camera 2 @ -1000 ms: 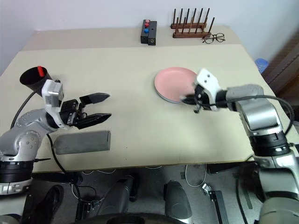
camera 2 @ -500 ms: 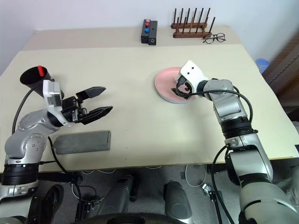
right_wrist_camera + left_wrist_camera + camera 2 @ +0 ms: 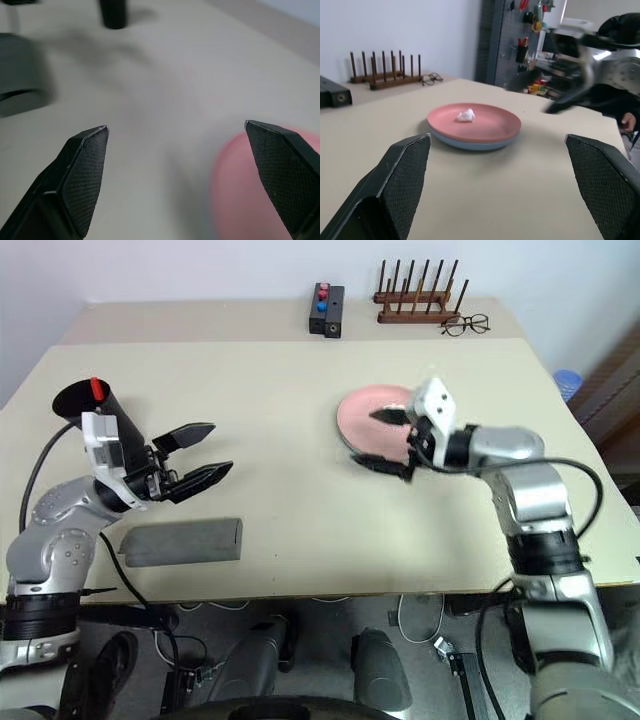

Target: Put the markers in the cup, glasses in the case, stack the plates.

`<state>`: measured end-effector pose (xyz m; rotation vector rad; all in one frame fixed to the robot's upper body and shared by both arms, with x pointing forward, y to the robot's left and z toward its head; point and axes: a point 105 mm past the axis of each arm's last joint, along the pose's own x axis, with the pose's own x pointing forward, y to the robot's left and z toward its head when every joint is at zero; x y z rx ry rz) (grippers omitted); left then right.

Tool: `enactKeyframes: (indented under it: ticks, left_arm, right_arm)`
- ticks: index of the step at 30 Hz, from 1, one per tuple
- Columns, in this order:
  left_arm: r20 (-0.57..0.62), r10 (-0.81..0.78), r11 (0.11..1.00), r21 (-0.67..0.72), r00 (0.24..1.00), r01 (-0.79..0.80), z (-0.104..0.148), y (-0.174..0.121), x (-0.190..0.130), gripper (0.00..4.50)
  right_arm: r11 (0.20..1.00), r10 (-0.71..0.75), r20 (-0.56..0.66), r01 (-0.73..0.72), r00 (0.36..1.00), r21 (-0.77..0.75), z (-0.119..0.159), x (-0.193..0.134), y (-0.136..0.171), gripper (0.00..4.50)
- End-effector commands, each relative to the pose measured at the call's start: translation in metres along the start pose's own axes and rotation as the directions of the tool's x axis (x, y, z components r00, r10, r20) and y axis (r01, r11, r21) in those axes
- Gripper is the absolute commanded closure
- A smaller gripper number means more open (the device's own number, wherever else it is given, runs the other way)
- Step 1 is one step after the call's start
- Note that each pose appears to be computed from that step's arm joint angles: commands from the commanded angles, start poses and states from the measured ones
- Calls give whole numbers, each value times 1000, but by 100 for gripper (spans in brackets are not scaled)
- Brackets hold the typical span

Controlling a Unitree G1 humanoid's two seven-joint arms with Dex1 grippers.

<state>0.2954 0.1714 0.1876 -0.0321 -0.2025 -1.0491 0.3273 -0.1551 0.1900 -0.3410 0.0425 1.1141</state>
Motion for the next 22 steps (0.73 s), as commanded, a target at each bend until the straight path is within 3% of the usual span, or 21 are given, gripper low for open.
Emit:
enactKeyframes:
  ticks: [1, 5, 9, 14, 22]
  left_arm:
    - [-13, -39, 999, -4, 999, 39, 2, -9, -5, 0]
    - [-43, -92, 994, -56, 995, 89, -4, -15, -10, 0]
    - [-79, -138, 988, -82, 987, 132, -6, -13, -18, 0]
    - [-182, -172, 985, -64, 968, 162, -17, -10, -31, 0]
    - [-181, -109, 994, 0, 977, 111, -16, -4, -44, 0]
  right_arm:
    - [995, 66, 56, -61, 996, -81, 22, -18, 16, 6]
    - [995, 4, 72, 2, 997, -96, 13, -32, 15, 6]
    - [997, -21, 10, 22, 1000, -79, -11, -49, 20, 6]
    - [995, -77, -33, 74, 996, -69, -20, -68, 18, 6]
    - [989, -102, -15, 100, 995, -112, -18, -50, -2, 6]
